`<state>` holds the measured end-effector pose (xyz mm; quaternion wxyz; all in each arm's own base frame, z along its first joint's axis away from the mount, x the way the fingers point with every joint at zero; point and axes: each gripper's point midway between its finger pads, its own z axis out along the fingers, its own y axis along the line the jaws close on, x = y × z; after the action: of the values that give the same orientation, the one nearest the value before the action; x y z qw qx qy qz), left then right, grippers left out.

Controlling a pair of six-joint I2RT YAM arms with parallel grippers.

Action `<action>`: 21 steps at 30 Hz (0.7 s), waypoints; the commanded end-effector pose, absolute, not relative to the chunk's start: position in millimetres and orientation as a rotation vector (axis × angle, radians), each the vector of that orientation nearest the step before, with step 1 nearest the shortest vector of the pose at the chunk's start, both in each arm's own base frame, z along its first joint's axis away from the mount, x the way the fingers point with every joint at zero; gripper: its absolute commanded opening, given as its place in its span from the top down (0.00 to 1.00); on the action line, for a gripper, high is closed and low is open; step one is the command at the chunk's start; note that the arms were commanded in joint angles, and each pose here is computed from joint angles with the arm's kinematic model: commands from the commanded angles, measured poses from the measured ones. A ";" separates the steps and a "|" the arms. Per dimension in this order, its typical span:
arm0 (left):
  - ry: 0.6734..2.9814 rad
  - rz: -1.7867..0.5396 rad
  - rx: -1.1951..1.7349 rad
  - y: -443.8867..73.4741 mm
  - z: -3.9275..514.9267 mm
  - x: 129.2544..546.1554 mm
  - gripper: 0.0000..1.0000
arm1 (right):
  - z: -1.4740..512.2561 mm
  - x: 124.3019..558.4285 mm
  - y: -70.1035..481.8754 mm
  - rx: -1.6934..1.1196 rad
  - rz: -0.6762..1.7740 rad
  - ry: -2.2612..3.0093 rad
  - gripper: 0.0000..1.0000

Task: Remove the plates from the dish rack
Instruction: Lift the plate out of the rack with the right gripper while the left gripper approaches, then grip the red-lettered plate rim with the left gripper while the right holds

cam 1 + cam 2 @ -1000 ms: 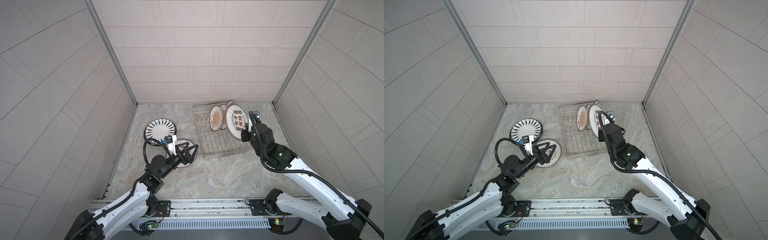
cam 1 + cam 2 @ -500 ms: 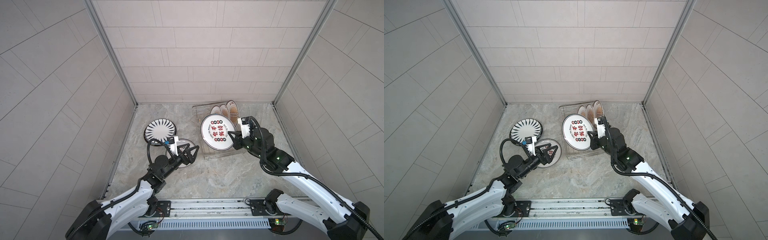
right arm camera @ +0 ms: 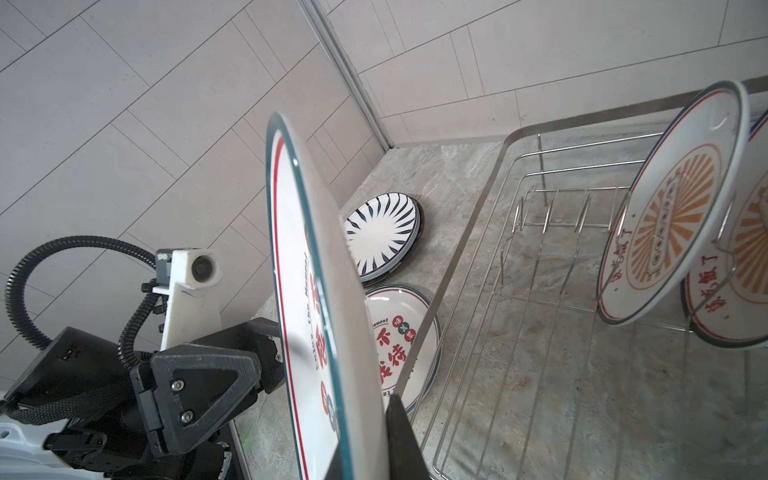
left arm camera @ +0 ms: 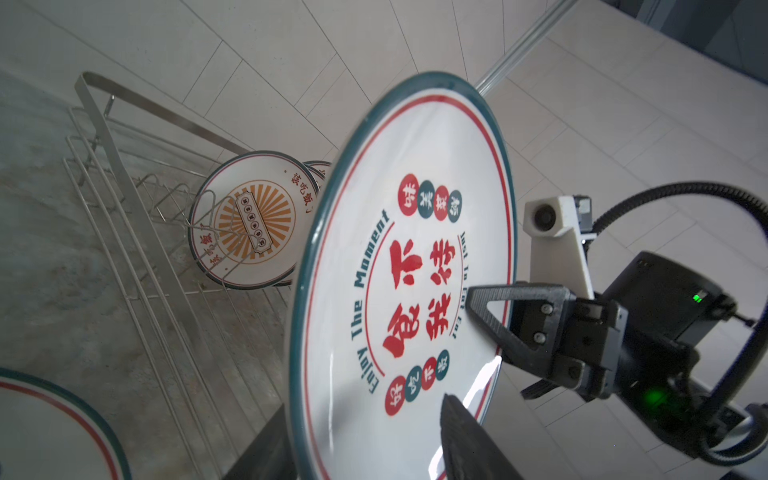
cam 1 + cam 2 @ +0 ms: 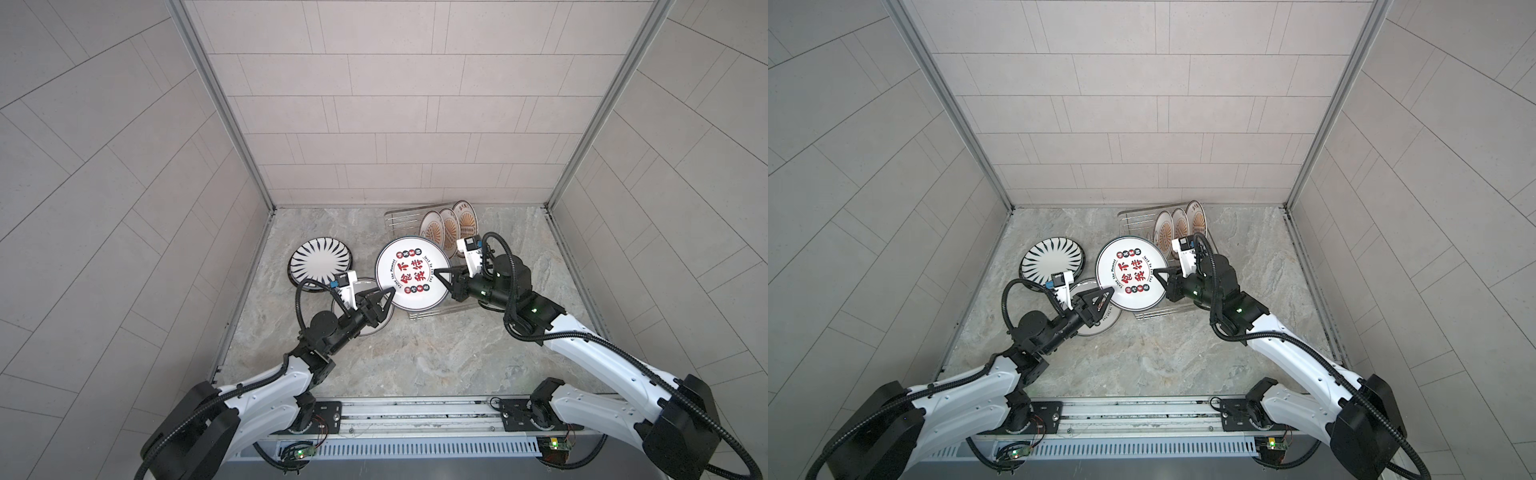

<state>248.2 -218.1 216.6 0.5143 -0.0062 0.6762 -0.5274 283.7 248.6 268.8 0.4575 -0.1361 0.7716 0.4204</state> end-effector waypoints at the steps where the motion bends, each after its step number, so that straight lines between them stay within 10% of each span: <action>1: 1.565 -1.303 -0.030 -215.7 229.7 245.6 0.54 | 298.3 282.3 253.7 -0.352 1.104 1.775 0.94; 21: 1.565 -1.385 -0.039 -221.1 235.8 240.7 0.91 | 269.6 276.0 265.6 -0.398 1.138 1.804 0.90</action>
<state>251.2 -214.4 217.7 0.4967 -0.0447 0.6726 -0.5467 278.9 256.5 267.0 0.4618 -0.1446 0.7478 0.4546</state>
